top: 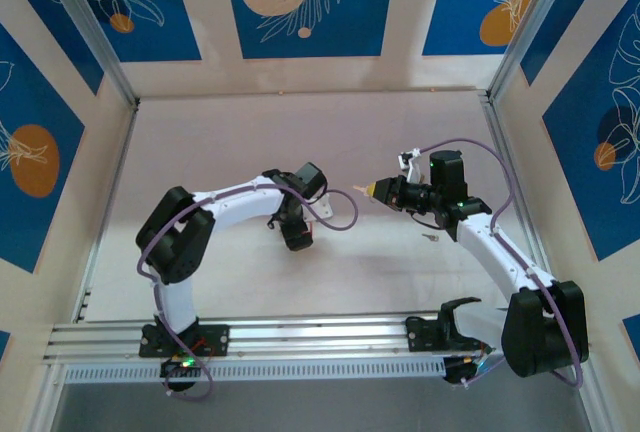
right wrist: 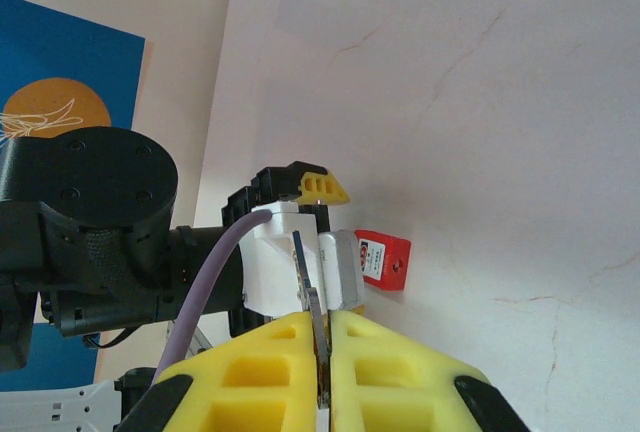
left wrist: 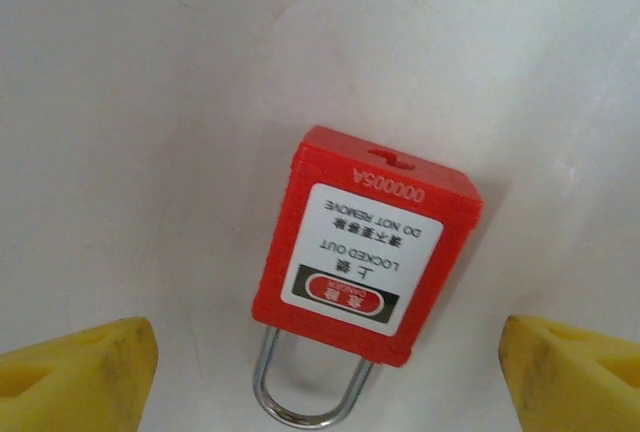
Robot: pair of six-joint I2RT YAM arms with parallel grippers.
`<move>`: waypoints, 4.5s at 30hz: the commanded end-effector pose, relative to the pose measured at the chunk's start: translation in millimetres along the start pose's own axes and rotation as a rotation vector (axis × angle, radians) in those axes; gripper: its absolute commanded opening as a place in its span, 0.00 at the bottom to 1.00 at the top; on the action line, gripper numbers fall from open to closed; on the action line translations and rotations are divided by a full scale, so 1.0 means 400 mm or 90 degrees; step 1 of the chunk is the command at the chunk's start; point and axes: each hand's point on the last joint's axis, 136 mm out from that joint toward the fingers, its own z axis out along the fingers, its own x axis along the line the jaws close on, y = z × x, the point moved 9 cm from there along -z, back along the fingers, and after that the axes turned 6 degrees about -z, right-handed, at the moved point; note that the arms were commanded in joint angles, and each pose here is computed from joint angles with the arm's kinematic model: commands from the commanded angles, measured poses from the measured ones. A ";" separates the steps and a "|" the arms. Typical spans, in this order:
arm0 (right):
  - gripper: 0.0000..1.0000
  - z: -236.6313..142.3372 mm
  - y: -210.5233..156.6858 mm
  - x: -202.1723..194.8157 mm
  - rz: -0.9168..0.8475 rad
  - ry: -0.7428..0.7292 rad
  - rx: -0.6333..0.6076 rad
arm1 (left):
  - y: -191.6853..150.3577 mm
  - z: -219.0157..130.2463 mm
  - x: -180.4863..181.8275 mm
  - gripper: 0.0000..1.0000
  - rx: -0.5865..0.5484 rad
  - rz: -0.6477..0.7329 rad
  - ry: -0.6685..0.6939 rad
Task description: Unlock with the key
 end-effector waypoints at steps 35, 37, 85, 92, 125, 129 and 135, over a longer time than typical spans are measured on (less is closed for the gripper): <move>0.09 -0.022 -0.034 -0.033 0.017 0.001 0.015 | 0.029 -0.059 -0.013 0.21 -0.135 -0.042 -0.026; 0.09 -0.019 -0.035 -0.033 0.016 0.001 0.019 | 0.028 -0.076 -0.013 0.22 -0.149 -0.048 -0.026; 0.09 0.056 -0.100 0.081 -0.112 0.030 0.149 | -0.005 -0.228 -0.113 0.21 -0.419 0.091 0.076; 0.09 0.068 -0.114 0.072 -0.101 0.046 0.163 | -0.001 -0.222 -0.112 0.19 -0.412 0.089 0.075; 0.09 0.131 -0.110 0.060 -0.068 0.041 0.218 | 0.027 -0.256 -0.144 0.17 -0.425 0.140 0.093; 0.09 0.141 -0.111 0.061 -0.064 0.044 0.222 | 0.035 -0.261 -0.143 0.17 -0.437 0.134 0.099; 0.09 0.149 -0.116 0.060 -0.063 0.043 0.226 | 0.053 -0.265 -0.143 0.15 -0.455 0.123 0.097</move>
